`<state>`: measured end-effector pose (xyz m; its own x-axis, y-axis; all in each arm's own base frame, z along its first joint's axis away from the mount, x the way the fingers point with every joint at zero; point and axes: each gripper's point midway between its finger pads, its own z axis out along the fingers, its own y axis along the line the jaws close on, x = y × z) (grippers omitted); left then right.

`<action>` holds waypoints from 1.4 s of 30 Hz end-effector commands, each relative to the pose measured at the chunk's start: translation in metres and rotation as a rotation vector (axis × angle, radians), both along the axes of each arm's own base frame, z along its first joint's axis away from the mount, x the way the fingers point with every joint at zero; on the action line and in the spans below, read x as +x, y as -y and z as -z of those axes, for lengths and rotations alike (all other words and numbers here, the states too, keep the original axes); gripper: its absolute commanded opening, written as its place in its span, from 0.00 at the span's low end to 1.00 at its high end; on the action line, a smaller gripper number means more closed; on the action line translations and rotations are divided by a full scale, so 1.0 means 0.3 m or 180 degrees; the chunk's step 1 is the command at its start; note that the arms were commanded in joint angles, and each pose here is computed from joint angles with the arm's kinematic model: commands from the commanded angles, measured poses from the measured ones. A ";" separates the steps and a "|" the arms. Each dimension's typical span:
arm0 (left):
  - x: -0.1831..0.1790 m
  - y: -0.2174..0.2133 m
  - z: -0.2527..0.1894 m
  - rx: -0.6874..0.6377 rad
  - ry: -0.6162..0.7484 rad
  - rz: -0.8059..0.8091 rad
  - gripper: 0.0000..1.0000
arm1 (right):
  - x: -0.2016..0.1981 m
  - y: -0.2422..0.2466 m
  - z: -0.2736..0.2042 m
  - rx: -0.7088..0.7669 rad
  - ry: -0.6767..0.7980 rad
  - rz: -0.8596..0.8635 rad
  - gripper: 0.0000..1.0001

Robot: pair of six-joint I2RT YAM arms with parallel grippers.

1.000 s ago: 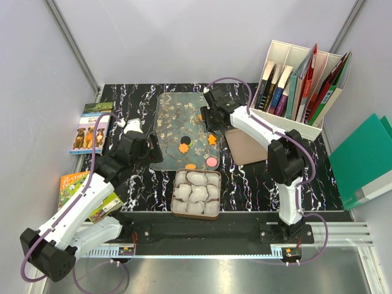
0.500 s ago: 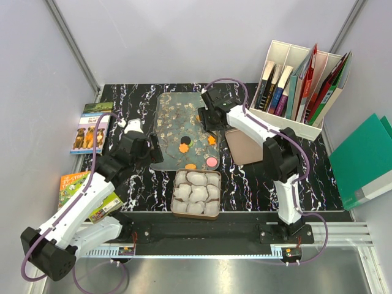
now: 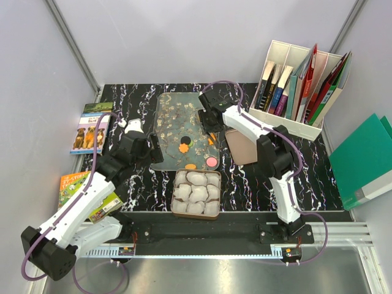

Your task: Pack the cookies

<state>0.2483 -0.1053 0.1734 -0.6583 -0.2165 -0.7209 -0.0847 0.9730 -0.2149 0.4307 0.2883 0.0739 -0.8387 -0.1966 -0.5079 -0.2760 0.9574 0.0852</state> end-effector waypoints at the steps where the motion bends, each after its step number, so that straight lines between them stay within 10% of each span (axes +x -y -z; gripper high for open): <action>1: 0.017 -0.001 0.001 0.0043 0.0060 -0.0019 0.95 | 0.017 -0.015 -0.076 0.0028 0.0187 -0.0013 0.45; 11: 0.016 -0.007 0.000 0.0053 0.0056 -0.0038 0.95 | -0.026 -0.003 -0.324 0.0343 0.0508 0.0073 0.39; 21: 0.021 -0.008 -0.008 0.0068 0.0078 -0.0044 0.95 | -0.340 0.046 -0.535 0.0637 0.0674 -0.0184 0.30; 31: 0.034 -0.010 -0.009 0.0105 0.0061 -0.0080 0.95 | -0.808 0.055 -0.482 0.0983 0.0423 -0.0492 0.12; 42: 0.045 0.020 -0.001 0.0027 -0.0025 -0.0060 0.95 | -0.939 0.045 -0.342 0.0750 0.0201 -0.0534 0.00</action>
